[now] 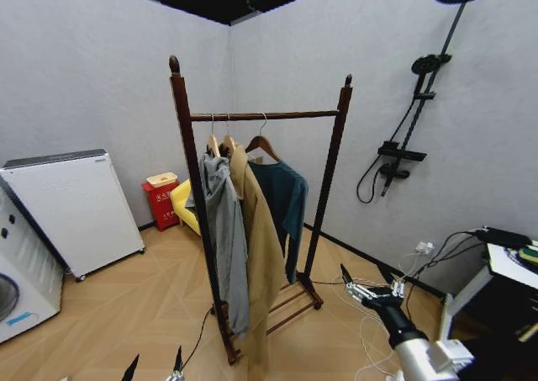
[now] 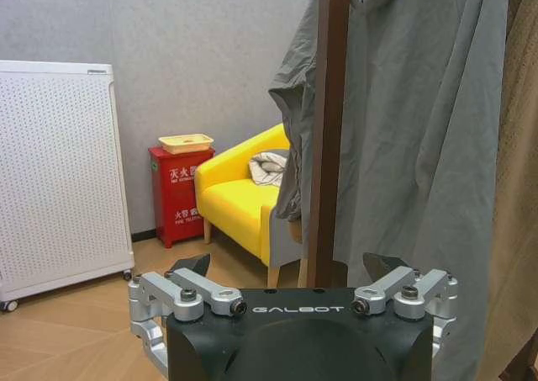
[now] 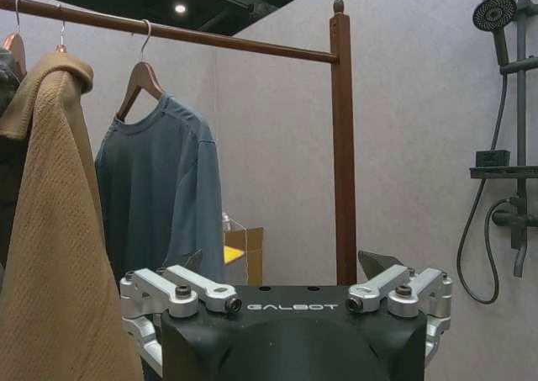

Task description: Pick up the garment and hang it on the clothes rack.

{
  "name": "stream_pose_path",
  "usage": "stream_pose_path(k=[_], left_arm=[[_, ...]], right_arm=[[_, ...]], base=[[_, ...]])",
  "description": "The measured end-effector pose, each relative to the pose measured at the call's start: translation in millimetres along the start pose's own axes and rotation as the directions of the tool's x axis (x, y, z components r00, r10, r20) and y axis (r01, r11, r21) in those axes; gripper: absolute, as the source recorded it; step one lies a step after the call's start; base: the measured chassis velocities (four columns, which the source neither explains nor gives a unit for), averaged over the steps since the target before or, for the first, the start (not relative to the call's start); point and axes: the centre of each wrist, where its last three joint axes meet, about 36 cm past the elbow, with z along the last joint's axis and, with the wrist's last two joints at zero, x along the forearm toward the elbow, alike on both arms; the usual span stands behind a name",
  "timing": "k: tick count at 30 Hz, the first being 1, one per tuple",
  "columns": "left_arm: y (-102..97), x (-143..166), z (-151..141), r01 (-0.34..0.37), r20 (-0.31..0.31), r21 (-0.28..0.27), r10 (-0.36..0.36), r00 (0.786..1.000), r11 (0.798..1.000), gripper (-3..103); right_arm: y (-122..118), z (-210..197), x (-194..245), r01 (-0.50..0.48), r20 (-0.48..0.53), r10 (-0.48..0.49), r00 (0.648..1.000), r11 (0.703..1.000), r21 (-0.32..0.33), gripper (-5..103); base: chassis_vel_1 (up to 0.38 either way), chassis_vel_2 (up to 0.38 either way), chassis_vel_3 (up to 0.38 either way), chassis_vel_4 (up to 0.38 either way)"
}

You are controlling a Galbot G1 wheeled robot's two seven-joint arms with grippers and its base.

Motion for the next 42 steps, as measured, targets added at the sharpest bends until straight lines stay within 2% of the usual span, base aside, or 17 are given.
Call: stream_pose_path(k=[17, 32, 42], left_arm=[[0.0, 0.0, 0.0, 0.0, 0.0, 0.0, 0.0, 1.0, 1.0, 100], [0.0, 0.0, 0.0, 0.0, 0.0, 0.0, 0.0, 1.0, 1.0, 100], [0.0, 0.0, 0.0, 0.0, 0.0, 0.0, 0.0, 1.0, 1.0, 100]], right_arm=[[-0.7, 0.8, -3.3, 0.004, 0.003, -0.004, 1.0, 1.0, -0.003, 100], [-0.8, 1.0, -3.7, 0.005, 0.001, -0.005, 1.0, 1.0, -0.003, 100], [-0.9, 1.0, -4.0, 0.005, 0.001, -0.005, 1.0, 1.0, -0.004, 100]], base=[[0.005, -0.006, -0.006, 0.004], [0.146, -0.136, -0.145, 0.147], [-0.047, -0.009, -0.011, -0.012]])
